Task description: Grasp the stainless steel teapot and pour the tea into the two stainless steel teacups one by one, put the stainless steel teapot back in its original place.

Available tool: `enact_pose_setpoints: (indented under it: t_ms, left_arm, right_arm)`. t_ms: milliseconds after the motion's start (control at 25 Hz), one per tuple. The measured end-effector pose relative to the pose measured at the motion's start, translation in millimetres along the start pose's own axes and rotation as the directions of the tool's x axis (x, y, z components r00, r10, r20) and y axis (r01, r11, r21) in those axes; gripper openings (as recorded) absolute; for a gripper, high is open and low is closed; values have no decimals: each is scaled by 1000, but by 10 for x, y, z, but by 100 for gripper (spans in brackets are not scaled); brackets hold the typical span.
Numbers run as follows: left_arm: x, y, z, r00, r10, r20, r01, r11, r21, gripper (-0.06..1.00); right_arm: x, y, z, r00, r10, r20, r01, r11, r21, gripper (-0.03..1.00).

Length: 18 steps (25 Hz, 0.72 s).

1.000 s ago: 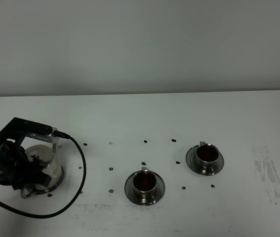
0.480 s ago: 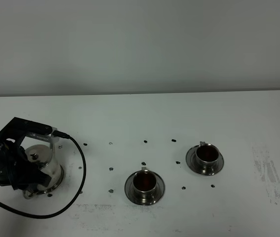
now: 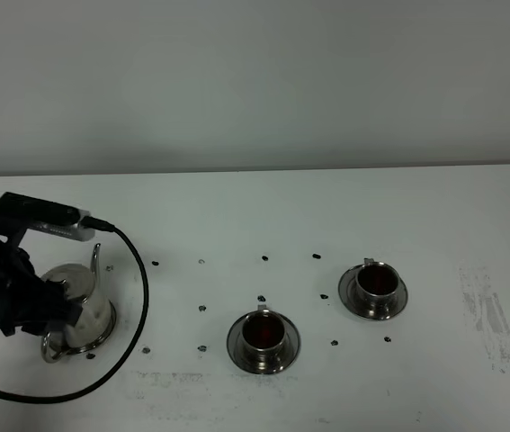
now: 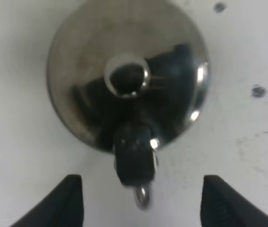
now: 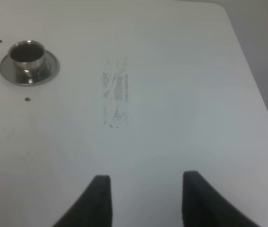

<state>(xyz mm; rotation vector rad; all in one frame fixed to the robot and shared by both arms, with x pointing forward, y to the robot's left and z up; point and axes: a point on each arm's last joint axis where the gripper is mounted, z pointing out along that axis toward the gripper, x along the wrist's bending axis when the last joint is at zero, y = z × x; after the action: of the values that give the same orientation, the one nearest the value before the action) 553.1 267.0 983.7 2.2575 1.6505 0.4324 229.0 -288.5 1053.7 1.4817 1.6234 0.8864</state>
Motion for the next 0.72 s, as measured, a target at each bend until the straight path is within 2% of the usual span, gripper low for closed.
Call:
enact_pose_setpoints:
  t_ms: [120,280,480,720]
  left_arm:
    - [-14,4,-336,1000,-2,-7,1,998,-61,54]
    - [-42,-34,-976,999,-1,-39,-8,973,-231,54]
    - [-98,-205,-1673,997,-8,-82,-29,901,-432,54]
    - [-175,-497,-2258,993,-19,-118,-55,804,-592,54]
  right_arm:
    - [0,0,0,1000,0,0,0,1000,0,34]
    - [0,0,0,1000,0,0,0,1000,0,34]
    - [0,0,0,1000,0,0,0,1000,0,34]
    - [0,0,0,1000,1,0,-1,1000,0,34]
